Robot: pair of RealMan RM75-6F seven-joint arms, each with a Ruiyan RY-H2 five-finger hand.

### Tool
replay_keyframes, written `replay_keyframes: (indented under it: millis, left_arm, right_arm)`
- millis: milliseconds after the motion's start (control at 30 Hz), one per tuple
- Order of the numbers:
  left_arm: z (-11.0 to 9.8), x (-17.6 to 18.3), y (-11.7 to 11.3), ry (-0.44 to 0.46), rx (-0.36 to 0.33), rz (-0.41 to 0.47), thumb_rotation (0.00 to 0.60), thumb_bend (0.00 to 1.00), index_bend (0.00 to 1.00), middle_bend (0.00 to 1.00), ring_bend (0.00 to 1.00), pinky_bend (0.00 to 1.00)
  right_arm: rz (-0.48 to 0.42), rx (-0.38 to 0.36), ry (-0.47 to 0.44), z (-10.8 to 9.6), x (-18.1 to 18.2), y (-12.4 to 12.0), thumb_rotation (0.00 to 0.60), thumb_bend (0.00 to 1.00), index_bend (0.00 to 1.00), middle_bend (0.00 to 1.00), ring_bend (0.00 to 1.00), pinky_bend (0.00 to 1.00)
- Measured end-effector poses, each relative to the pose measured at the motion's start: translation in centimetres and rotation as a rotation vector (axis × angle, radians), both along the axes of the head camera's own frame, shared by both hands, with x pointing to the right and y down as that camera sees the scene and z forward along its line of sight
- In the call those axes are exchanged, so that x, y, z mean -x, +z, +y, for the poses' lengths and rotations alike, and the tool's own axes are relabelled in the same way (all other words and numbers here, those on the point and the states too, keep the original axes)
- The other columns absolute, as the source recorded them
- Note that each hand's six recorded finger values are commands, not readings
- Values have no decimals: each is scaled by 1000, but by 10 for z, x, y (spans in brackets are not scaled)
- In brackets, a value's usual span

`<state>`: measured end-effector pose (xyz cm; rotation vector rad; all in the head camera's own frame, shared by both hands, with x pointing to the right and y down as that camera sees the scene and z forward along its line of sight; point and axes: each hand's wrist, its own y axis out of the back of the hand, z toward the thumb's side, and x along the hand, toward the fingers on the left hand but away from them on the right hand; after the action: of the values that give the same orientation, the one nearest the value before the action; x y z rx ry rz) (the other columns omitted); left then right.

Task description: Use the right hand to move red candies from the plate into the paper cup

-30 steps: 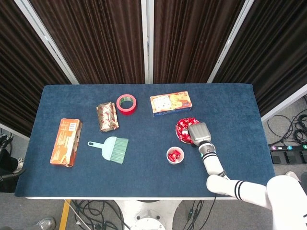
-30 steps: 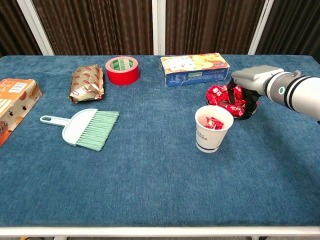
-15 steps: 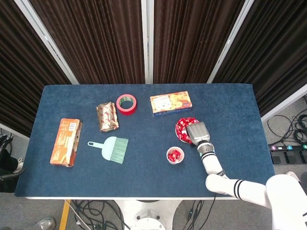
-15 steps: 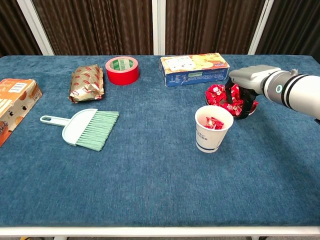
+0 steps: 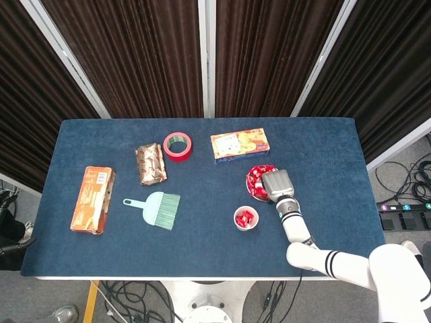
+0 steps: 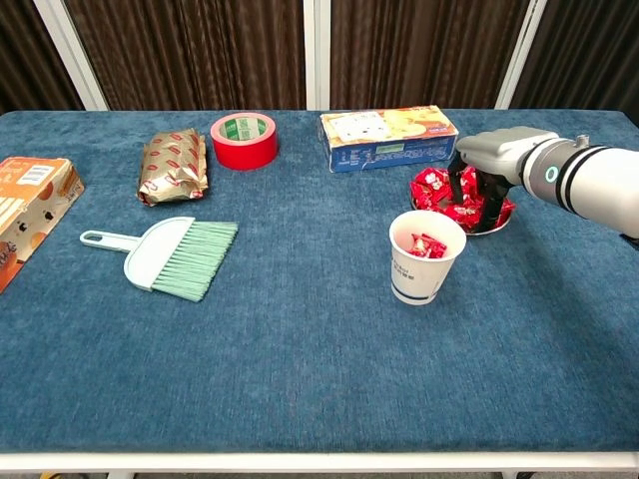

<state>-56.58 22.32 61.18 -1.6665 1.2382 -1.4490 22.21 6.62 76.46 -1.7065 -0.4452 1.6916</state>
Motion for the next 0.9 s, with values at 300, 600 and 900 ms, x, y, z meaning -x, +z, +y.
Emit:
replay_keyframes:
  millis: [300, 600, 900]
  left_arm:
    - [0, -1, 1, 4, 1, 11, 456, 92, 144, 136, 54, 191]
    - [3, -2, 3, 7, 10, 16, 444, 92, 144, 137, 54, 191]
    - [1, -2, 2, 8, 4, 18, 439, 91, 144, 136, 54, 191]
  right_arm:
    - [11, 0, 4, -1, 0, 3, 600, 98, 493, 1000, 1000, 936]
    - [15, 4, 7, -2, 2, 7, 600, 101, 519, 1000, 1000, 937]
    - [16, 13, 0, -1, 4, 9, 600, 135, 596, 1000, 1000, 941]
